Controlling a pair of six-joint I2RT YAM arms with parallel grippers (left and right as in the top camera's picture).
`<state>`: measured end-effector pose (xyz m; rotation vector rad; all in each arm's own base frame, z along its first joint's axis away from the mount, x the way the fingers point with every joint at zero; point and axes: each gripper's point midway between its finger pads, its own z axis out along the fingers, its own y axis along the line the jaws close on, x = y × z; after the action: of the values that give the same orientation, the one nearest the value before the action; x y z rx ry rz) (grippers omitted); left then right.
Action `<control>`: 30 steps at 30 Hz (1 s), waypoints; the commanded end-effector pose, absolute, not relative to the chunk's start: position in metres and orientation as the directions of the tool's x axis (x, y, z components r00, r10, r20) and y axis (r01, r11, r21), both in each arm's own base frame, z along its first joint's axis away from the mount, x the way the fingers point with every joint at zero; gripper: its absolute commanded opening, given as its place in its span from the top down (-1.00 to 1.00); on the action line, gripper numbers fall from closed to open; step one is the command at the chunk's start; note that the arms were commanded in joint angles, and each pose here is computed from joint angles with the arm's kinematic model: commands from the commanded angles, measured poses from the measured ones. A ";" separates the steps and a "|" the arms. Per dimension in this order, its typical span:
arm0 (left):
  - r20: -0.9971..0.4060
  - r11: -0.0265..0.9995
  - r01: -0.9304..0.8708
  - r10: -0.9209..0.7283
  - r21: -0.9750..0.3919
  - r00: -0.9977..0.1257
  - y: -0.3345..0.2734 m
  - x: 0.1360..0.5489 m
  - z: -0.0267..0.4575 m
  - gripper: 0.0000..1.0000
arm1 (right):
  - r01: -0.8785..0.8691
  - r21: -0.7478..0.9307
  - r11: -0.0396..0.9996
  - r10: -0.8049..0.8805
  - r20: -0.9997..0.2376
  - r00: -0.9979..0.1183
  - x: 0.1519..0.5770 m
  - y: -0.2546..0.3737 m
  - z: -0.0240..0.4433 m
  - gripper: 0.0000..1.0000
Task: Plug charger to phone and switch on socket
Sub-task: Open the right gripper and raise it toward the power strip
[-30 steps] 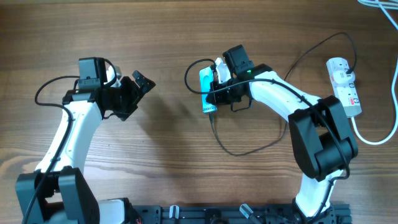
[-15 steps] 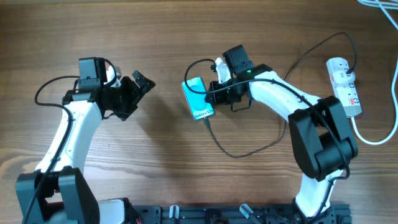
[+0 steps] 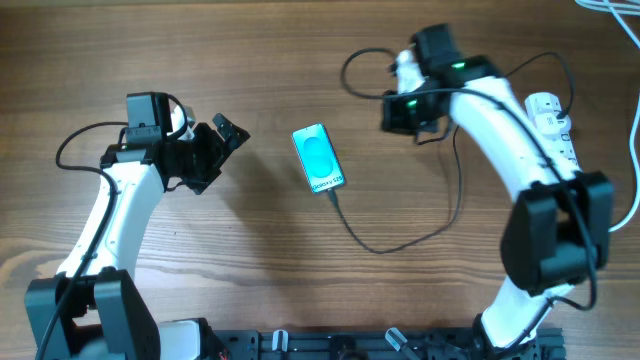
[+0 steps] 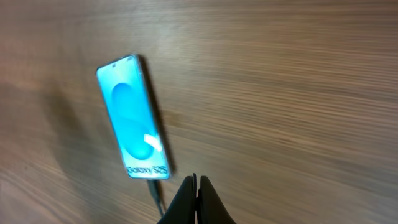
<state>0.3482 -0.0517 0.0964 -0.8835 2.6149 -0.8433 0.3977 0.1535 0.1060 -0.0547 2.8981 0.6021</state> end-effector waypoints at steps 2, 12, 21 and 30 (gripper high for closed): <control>-0.065 0.659 -0.464 -0.613 -0.592 -0.787 -0.049 0.349 0.095 -1.00 | 0.036 0.357 0.933 0.103 -0.170 -0.980 0.403 0.096 0.114 0.91; -0.065 0.659 -0.464 -0.613 -0.592 -0.787 -0.049 0.349 0.095 -1.00 | 0.577 -0.062 0.814 0.549 -0.239 -0.801 0.393 -0.074 0.103 -1.00; -0.065 0.659 -0.464 -0.613 -0.592 -0.787 -0.049 0.349 0.095 -1.00 | 0.818 -0.192 0.542 0.729 -0.378 -0.571 0.360 -0.182 0.086 -0.99; -0.065 0.659 -0.464 -0.613 -0.592 -0.787 -0.049 0.349 0.095 -1.00 | 0.851 -0.196 0.487 0.737 -0.432 -0.520 0.341 -0.254 0.090 0.84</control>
<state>0.3483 -0.0517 0.0964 -0.8832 2.6146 -0.8433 0.3492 -0.2433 0.0885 1.4534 2.3701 -0.4942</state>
